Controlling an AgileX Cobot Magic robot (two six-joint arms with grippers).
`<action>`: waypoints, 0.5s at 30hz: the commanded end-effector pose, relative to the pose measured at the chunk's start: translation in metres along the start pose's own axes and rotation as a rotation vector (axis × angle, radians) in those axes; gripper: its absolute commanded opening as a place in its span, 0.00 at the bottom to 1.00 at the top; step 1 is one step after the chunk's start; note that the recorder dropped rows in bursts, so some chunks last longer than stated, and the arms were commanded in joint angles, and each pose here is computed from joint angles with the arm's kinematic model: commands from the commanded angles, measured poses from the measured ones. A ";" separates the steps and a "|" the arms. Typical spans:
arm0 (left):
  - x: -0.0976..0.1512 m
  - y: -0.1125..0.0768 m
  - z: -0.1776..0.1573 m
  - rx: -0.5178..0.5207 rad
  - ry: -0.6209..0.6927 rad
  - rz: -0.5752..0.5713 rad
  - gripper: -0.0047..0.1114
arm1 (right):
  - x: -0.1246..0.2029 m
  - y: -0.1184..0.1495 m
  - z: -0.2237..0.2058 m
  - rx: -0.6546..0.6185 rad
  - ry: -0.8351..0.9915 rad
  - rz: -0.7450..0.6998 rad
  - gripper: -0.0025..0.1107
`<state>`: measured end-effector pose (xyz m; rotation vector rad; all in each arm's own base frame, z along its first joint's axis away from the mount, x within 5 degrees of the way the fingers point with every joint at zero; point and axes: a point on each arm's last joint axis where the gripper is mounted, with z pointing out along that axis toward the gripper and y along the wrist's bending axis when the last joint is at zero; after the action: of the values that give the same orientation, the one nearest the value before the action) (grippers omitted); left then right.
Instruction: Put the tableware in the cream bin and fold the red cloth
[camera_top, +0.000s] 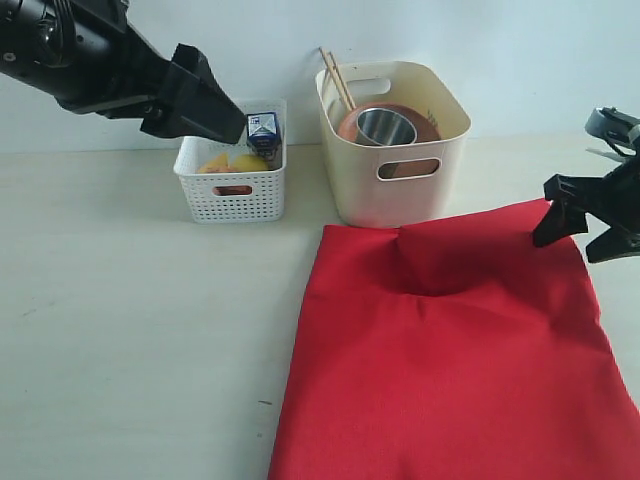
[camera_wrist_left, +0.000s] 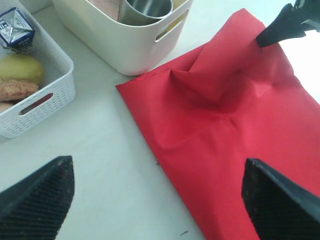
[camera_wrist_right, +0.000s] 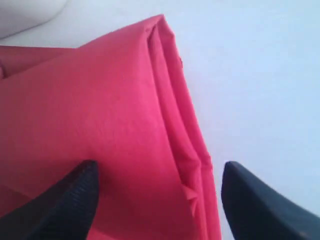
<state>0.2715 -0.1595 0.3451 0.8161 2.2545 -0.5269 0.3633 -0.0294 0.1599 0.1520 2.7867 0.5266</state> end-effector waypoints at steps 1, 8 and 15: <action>-0.002 0.001 0.000 -0.011 -0.024 0.000 0.78 | -0.010 0.003 0.005 -0.123 -0.027 -0.067 0.52; -0.001 0.001 0.000 -0.012 -0.018 0.003 0.78 | -0.018 0.004 0.003 -0.172 -0.098 -0.046 0.03; -0.001 0.001 0.000 -0.010 -0.012 0.005 0.78 | -0.024 -0.026 -0.025 -0.104 -0.192 0.097 0.02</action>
<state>0.2724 -0.1595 0.3456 0.8106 2.2460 -0.5218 0.3788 -0.0505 0.1681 0.2274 2.6062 0.6881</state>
